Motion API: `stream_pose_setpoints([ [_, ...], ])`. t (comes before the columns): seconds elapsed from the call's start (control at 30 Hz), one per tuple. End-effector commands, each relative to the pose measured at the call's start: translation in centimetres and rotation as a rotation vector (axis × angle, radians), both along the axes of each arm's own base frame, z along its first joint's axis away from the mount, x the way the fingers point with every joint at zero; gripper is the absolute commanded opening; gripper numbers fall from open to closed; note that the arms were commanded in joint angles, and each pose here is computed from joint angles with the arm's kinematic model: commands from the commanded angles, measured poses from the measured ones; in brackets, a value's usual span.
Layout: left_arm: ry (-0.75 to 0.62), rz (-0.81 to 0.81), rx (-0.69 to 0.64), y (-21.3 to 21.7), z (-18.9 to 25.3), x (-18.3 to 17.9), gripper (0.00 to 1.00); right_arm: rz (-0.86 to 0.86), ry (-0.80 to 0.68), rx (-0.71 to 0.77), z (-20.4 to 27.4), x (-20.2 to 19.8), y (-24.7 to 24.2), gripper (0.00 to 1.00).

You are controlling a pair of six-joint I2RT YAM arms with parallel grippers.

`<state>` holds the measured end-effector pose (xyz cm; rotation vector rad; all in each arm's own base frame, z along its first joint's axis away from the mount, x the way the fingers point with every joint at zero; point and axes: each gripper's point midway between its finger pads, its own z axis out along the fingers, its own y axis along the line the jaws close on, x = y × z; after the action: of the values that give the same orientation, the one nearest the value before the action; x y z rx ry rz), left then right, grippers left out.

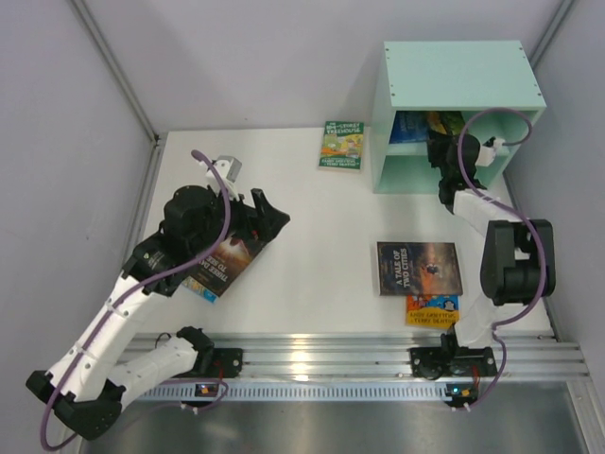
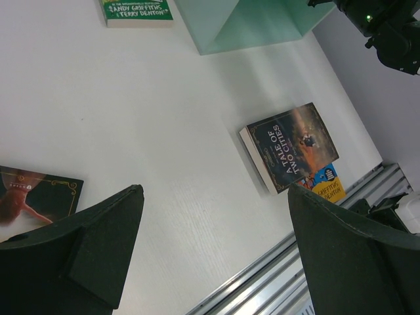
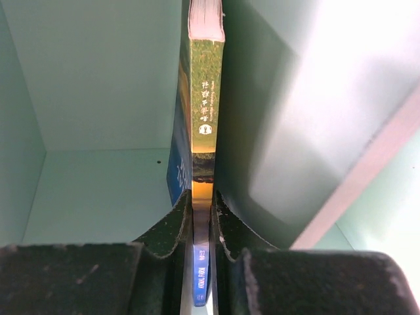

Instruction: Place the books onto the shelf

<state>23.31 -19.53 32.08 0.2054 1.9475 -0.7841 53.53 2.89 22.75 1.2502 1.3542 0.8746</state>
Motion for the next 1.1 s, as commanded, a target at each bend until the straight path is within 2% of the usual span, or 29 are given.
stream_pose_setpoints([
  [0.0,-0.072,-0.015,-0.051,-0.5,3.1,0.4,0.96,0.081,-0.084,-0.006,3.3,1.1,2.3,0.00],
  [0.23,-0.067,-0.013,-0.056,-0.6,3.0,0.4,0.96,0.096,-0.055,0.008,2.2,1.5,2.6,0.00],
  [0.43,-0.067,-0.008,-0.055,-0.4,3.0,0.3,0.96,0.111,-0.033,-0.026,2.1,0.9,2.7,0.26],
  [0.53,-0.070,-0.003,-0.057,-0.3,3.1,0.2,0.96,0.113,-0.015,-0.059,2.7,0.5,2.4,0.31],
  [0.77,-0.066,-0.011,-0.079,-0.3,3.2,-0.3,0.96,0.142,0.057,-0.096,2.7,0.1,2.1,0.30],
  [1.07,-0.068,-0.001,-0.080,0.0,3.1,-0.5,0.96,0.179,0.103,-0.119,3.0,-0.7,2.4,0.40],
])
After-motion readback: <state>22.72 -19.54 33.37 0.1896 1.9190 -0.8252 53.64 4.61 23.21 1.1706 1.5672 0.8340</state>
